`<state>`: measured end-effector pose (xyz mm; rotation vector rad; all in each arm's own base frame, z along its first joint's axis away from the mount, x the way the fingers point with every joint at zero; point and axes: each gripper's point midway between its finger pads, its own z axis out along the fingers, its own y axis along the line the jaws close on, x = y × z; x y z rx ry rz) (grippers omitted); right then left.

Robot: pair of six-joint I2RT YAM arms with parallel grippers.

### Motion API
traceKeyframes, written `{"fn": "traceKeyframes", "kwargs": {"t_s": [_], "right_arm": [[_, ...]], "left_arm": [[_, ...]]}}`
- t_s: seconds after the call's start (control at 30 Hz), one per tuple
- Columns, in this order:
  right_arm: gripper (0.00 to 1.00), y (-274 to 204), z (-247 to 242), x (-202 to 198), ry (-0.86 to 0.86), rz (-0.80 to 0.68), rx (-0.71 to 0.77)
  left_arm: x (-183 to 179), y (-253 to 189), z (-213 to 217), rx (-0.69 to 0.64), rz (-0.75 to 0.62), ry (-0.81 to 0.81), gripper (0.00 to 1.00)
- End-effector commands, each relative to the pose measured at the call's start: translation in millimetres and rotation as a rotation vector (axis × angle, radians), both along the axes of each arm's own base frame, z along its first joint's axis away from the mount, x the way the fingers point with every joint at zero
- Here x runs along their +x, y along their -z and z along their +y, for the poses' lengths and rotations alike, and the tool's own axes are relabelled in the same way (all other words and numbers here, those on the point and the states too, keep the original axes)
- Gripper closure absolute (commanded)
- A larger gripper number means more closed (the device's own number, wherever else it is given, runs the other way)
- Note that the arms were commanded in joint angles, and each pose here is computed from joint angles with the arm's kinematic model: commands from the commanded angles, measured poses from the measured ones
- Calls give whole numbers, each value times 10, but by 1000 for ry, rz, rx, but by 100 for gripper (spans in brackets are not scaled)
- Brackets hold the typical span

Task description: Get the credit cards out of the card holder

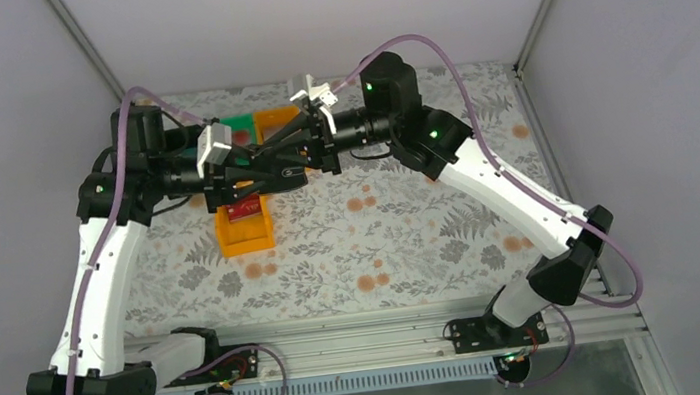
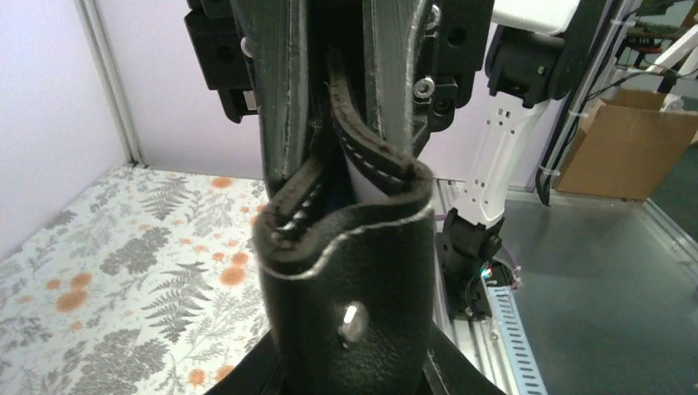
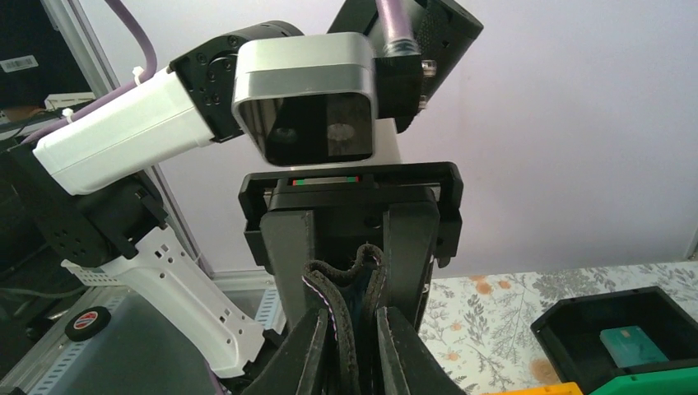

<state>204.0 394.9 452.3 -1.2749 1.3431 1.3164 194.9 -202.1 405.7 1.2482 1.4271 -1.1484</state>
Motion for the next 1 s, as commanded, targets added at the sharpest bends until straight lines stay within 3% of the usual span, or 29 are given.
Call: {"fn": "traceKeyframes", "kwargs": {"t_s": [0.0, 0.03, 0.13, 0.2, 0.27, 0.33, 0.43, 0.63, 0.97], "right_arm": [[96, -140, 26, 54, 22, -41, 32], [96, -130, 34, 70, 28, -35, 27], [92, -82, 31, 244, 129, -4, -10], [68, -60, -104, 599, 370, 19, -41], [57, -43, -343, 910, 614, 56, -55], [54, 5, -598, 1126, 818, 91, -67], [54, 163, -855, 1278, 1003, 165, -65], [54, 375, -573, 1115, 928, 265, -29], [61, 321, -19, 799, 719, 310, 4]], "left_arm": [[-241, -155, -37, -63, -29, 103, 86], [-245, -163, -38, -65, -27, 104, 97], [-235, -182, -36, -62, -9, 93, 98], [-139, -166, -35, -40, 31, 38, 98], [117, -98, -12, 6, 72, -103, 98], [551, 62, 104, 84, 104, -339, 98], [869, 175, 232, 128, 138, -509, 98], [994, 233, 290, 134, 156, -580, 98], [1104, 295, 354, 151, 162, -643, 98]]}}
